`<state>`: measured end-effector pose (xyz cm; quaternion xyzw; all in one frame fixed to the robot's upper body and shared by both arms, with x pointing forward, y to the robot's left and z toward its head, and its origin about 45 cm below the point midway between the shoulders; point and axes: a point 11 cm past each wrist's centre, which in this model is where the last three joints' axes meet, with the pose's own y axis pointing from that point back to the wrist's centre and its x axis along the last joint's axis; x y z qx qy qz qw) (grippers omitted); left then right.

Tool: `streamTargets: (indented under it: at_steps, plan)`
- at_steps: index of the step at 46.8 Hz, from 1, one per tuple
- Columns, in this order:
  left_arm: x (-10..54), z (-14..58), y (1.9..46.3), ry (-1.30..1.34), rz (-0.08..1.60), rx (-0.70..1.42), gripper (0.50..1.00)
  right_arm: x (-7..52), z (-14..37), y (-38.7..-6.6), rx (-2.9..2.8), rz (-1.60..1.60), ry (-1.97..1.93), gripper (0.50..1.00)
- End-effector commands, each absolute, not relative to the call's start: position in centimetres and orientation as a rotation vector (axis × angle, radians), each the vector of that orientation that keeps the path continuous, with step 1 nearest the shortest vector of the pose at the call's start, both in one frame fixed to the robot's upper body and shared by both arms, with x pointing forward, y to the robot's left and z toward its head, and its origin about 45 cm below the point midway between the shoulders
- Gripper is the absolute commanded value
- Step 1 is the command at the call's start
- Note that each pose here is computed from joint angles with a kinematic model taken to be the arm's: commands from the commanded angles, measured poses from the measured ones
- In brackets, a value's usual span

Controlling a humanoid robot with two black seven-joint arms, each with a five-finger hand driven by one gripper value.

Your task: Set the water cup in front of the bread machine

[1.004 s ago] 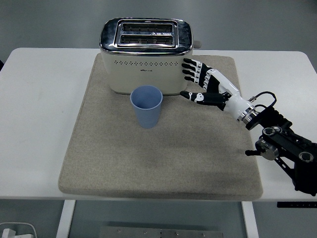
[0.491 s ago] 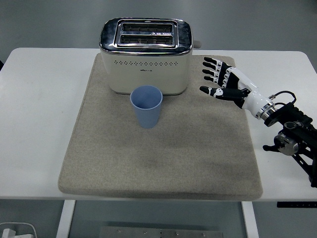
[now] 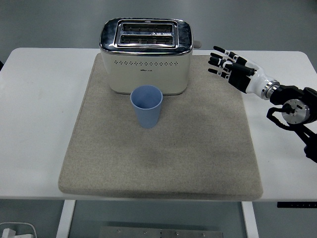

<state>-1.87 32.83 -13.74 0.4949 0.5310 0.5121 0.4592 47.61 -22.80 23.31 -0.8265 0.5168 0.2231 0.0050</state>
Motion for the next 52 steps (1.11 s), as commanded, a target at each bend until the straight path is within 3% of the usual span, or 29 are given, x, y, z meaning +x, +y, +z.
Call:
streamTargets:
  at_steps: [1, 27, 52]
  plan:
    - [-1.8, -13.7, 32.8, 1.307, 1.261, 1.218, 1.0, 48.3, 23.4, -22.1, -2.561, 0.723, 1.62, 0.924]
    - [-1.8, -13.7, 32.8, 1.307, 1.261, 1.218, 1.0, 49.5, 24.3, -18.3, -2.437, 0.791, 1.579, 0.924]
    - [-1.8, -13.7, 32.8, 1.307, 1.261, 1.218, 1.0, 49.9, 23.7, -19.0, -2.336, 0.838, 1.598, 0.924]
